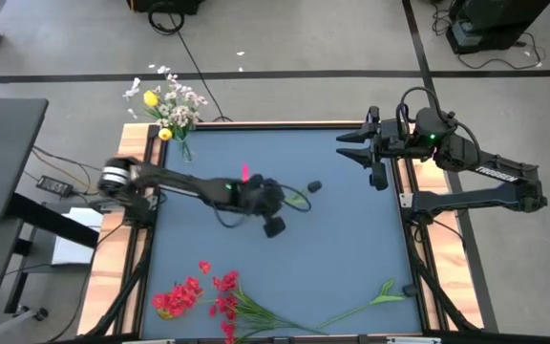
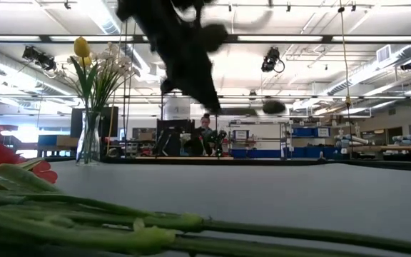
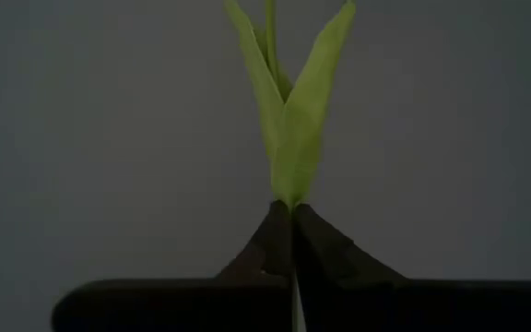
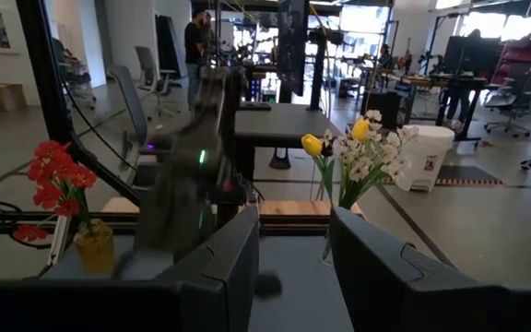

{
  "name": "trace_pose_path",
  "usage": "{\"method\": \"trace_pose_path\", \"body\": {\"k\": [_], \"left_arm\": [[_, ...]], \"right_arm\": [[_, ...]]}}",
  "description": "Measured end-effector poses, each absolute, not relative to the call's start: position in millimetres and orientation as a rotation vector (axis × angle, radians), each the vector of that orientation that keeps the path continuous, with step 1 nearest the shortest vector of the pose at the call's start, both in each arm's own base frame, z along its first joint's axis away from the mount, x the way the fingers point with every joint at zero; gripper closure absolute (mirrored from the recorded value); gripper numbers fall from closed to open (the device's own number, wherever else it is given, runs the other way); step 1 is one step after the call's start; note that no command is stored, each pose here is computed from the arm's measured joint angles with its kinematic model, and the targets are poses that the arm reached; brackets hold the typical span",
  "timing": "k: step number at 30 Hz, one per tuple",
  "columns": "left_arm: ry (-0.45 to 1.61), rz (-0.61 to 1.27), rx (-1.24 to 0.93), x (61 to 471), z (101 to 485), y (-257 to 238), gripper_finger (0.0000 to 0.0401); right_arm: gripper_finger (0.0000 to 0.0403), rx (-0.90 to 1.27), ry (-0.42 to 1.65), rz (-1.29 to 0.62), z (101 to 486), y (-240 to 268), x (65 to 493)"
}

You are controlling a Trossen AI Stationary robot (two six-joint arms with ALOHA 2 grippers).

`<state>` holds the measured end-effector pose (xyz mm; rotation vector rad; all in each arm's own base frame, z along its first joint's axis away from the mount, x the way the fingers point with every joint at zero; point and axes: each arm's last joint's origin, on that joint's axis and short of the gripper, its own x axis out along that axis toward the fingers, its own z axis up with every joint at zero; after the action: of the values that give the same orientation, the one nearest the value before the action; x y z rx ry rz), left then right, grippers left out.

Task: Sort flowers into vase by color
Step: Put the top black flower into the yellow vase

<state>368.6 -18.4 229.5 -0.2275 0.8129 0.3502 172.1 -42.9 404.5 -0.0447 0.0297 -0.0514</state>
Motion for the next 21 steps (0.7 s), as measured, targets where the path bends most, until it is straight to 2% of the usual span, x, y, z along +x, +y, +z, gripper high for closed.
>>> {"method": "trace_pose_path", "body": {"k": [5, 9, 15, 21], "left_arm": [[0.620, 0.327, -0.246, 326, 289, -22, 0.0399], [0.480, 0.303, -0.218, 277, 315, -38, 0.0400], [0.209, 0.142, -0.264, 185, 322, -58, 0.0400], [0.021, -0.159, -0.361, 115, 315, -68, 0.0401]], "right_arm": [[0.0259, -0.045, 0.029, -0.052, 405, -43, 172], [0.0259, -0.045, 0.028, -0.052, 405, -43, 172], [0.0259, -0.046, 0.026, -0.052, 405, -43, 172], [0.0259, -0.046, 0.023, -0.052, 405, -43, 172]]}}
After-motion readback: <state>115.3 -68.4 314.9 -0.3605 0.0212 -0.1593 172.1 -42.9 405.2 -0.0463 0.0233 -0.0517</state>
